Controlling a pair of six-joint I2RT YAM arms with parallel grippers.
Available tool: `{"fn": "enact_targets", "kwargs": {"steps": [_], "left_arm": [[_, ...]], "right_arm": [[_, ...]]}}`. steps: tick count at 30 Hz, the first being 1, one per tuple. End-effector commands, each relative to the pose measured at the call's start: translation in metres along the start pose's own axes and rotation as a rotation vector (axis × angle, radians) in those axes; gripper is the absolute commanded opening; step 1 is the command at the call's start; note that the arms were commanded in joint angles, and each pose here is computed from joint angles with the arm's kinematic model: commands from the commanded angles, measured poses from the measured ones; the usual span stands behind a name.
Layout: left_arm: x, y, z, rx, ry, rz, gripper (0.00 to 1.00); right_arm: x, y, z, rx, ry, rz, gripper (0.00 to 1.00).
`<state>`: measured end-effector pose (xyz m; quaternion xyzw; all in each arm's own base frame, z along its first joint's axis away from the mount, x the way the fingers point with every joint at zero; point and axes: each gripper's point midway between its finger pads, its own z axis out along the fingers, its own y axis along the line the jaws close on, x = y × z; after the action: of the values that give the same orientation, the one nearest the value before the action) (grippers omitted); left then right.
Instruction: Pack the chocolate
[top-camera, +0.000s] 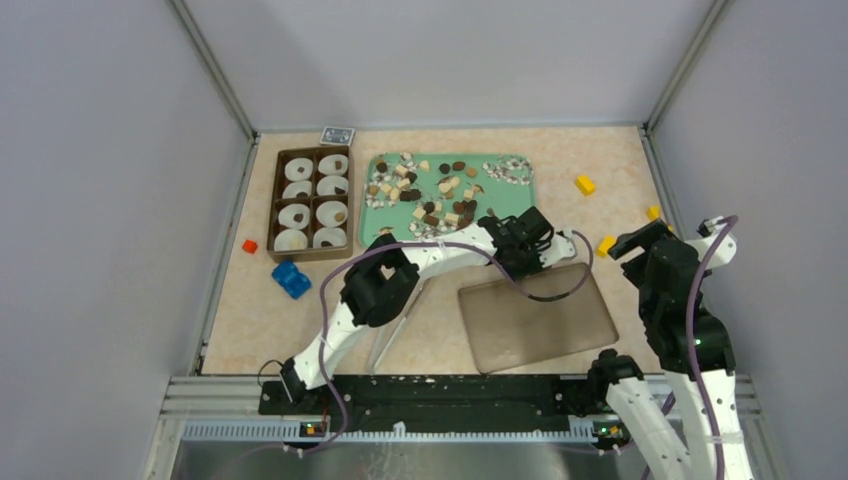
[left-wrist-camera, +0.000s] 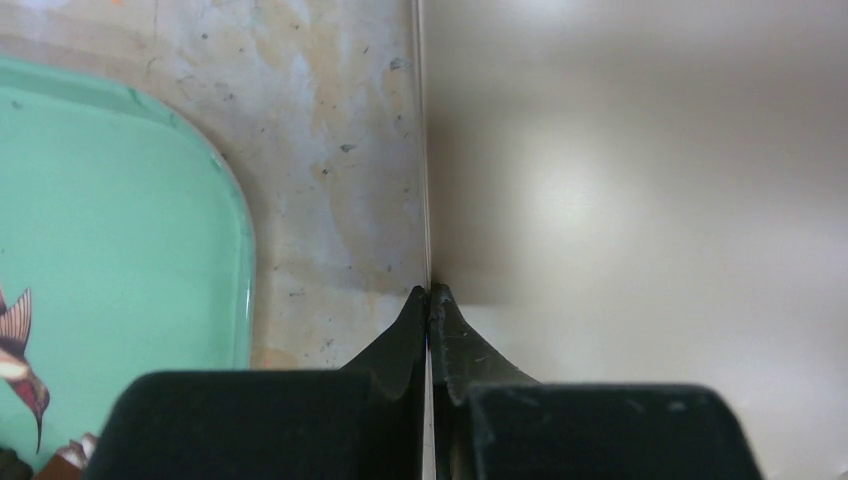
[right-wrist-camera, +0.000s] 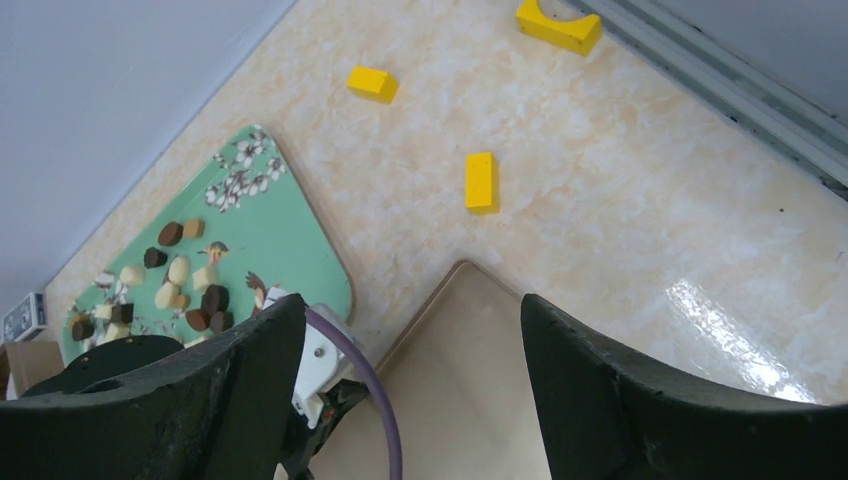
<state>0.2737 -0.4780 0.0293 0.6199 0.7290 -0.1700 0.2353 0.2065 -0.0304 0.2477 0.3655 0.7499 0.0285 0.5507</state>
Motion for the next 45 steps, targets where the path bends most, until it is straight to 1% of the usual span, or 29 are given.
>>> {"fn": "enact_targets", "kwargs": {"steps": [1,5,7,9,12,15,19,23,24,27,31,34,36,38,41,43,45], "left_arm": [[-0.021,0.010,-0.025,-0.063,-0.016,-0.047,0.00],[-0.042,0.020,-0.065,-0.144,-0.077,-0.067,0.00],[-0.047,0.025,-0.085,-0.190,-0.099,-0.082,0.00],[-0.049,0.031,-0.106,-0.245,-0.122,-0.099,0.00],[-0.053,0.046,-0.136,-0.351,-0.166,-0.167,0.00],[-0.050,0.058,-0.156,-0.382,-0.180,-0.238,0.00],[-0.043,0.065,-0.181,-0.387,-0.204,-0.284,0.00],[-0.047,0.073,-0.206,-0.384,-0.286,-0.338,0.00],[-0.049,0.074,-0.212,-0.379,-0.304,-0.350,0.00],[-0.048,0.081,-0.227,-0.388,-0.350,-0.390,0.00],[-0.041,0.096,-0.250,-0.424,-0.380,-0.452,0.00],[-0.029,0.108,-0.267,-0.410,-0.417,-0.518,0.00],[-0.021,0.112,-0.277,-0.395,-0.442,-0.537,0.00],[-0.018,0.112,-0.286,-0.393,-0.462,-0.538,0.00],[-0.021,0.109,-0.301,-0.387,-0.498,-0.541,0.00],[-0.023,0.108,-0.308,-0.381,-0.518,-0.545,0.00],[-0.026,0.105,-0.313,-0.368,-0.533,-0.547,0.00]], "right_arm": [[-0.025,-0.001,-0.006,0.028,-0.069,-0.036,0.78],[-0.017,0.005,-0.002,0.010,-0.022,-0.075,0.79],[-0.011,0.005,0.001,0.009,0.000,-0.075,0.79],[-0.007,0.005,0.003,0.007,0.008,-0.069,0.81],[-0.007,0.006,0.007,0.021,0.012,-0.078,0.84],[-0.007,0.019,0.009,-0.023,0.034,-0.078,0.85],[0.006,0.041,0.013,-0.127,0.094,-0.066,0.85],[0.038,0.067,0.022,-0.255,0.226,-0.075,0.85],[0.046,0.072,0.023,-0.278,0.256,-0.072,0.85],[0.060,0.086,0.027,-0.332,0.325,-0.050,0.92],[0.062,0.104,0.022,-0.425,0.351,-0.038,0.93],[0.060,0.096,0.023,-0.386,0.347,-0.075,0.93],[0.063,0.098,0.021,-0.412,0.357,-0.091,0.94],[0.071,0.111,0.014,-0.512,0.385,-0.087,0.94],[0.080,0.136,-0.002,-0.711,0.416,-0.043,0.94],[0.084,0.143,-0.007,-0.774,0.420,0.001,0.94],[0.088,0.146,-0.007,-0.802,0.426,0.023,0.94]]}}
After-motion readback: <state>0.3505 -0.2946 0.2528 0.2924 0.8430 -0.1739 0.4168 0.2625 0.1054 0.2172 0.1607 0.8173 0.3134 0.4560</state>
